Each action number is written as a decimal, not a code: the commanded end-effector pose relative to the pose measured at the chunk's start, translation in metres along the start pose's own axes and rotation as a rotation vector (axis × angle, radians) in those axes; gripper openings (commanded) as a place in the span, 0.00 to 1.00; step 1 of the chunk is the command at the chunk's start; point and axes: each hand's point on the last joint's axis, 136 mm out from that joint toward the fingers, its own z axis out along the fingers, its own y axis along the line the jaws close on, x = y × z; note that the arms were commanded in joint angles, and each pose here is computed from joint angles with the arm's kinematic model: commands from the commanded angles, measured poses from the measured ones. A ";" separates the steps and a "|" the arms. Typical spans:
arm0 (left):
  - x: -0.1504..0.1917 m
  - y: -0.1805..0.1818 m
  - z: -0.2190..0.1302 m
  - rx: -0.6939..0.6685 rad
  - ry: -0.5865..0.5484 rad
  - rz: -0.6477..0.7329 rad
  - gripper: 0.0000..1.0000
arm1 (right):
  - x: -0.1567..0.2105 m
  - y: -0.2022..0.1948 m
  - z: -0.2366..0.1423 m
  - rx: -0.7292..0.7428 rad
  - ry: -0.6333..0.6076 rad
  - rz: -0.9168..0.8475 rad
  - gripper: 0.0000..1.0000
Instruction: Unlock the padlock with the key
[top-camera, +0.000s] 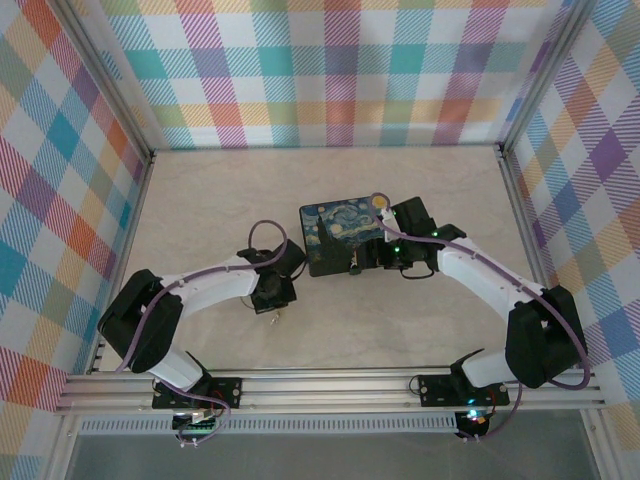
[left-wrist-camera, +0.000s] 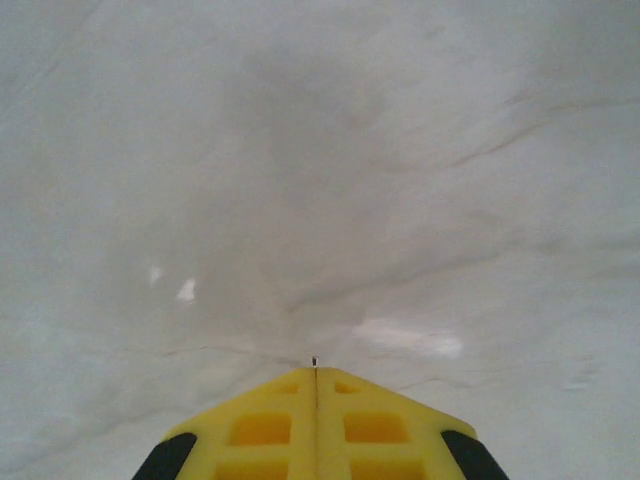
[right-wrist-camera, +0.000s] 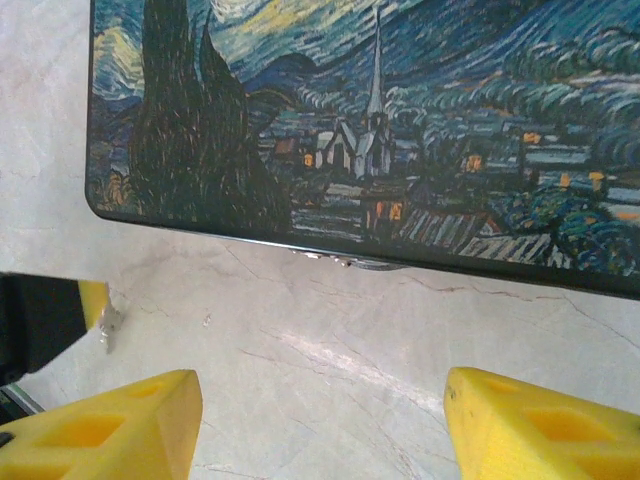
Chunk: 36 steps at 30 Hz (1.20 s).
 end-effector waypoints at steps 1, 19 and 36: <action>-0.003 -0.017 -0.013 0.057 -0.011 0.029 0.00 | 0.005 0.005 -0.002 -0.033 0.002 -0.024 0.66; -0.026 -0.091 -0.096 0.414 -0.076 0.134 0.00 | 0.017 0.096 -0.019 -0.527 -0.098 -0.133 0.58; -0.040 -0.146 -0.171 0.810 -0.221 0.273 0.00 | -0.005 0.113 -0.016 -0.702 -0.169 0.014 0.44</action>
